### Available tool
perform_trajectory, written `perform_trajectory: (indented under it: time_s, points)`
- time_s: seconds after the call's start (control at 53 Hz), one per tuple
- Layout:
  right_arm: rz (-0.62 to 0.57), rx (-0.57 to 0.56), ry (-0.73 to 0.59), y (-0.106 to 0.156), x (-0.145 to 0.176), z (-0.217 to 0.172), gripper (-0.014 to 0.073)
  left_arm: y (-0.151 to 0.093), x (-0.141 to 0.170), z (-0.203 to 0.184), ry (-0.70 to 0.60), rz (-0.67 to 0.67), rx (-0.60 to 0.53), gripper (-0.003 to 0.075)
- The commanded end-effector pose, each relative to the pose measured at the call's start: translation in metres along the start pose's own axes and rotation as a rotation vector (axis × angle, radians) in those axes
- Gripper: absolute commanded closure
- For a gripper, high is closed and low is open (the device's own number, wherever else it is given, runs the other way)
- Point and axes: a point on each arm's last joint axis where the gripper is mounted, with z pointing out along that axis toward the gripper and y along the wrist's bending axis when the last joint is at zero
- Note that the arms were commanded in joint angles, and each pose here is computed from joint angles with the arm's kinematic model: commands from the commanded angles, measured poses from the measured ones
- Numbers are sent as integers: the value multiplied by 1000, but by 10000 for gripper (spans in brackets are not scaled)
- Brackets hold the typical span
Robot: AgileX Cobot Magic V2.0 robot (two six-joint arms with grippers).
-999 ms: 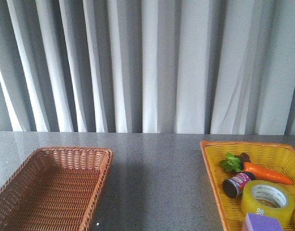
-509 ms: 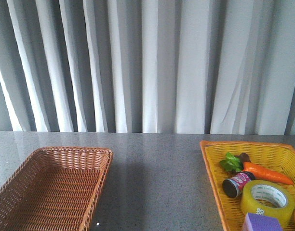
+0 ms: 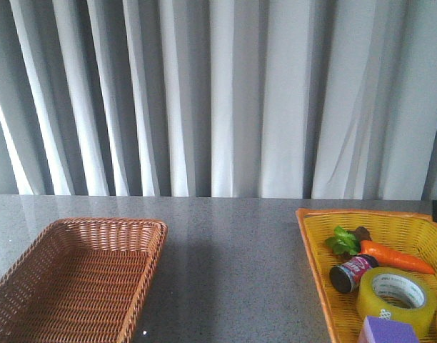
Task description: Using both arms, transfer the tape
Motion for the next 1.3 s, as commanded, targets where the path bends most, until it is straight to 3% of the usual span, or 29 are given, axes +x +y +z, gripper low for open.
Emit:
perform_trajectory:
  time_s: [0.0, 0.226, 0.396, 0.509, 0.716, 0.83, 0.924, 1.112, 1.282]
  points:
    - [-4, -1, -111, 0, -17, -9, 603, -2, -17, -6, -95, -16, 9, 727]
    - [-25, 0, -127, 0, -18, -9, 592, -2, -16, -6, -92, -16, 9, 718]
    - [-22, -23, -100, 2, -16, -8, 501, -1, -15, -1, -83, -5, 6, 644]
    - [-61, -38, -83, 4, -14, -8, 358, -2, -13, 3, -71, -32, 11, 531]
    - [-75, -38, -54, 4, -12, -8, 9, -2, -8, 11, -39, -51, 15, 185]
    - [-75, -38, -53, 4, -12, -8, -67, -2, -6, 12, -17, -50, 14, 50]
    - [-75, -36, -72, 4, -13, -8, -63, -2, -5, 12, 0, -50, 14, 32]
    - [-75, -31, -57, 3, -12, 2, -21, -2, -1, 12, 38, -49, 13, 74]
    - [-191, 30, 59, -3, 1, 41, 22, -2, 8, 17, 124, -14, 12, 137]
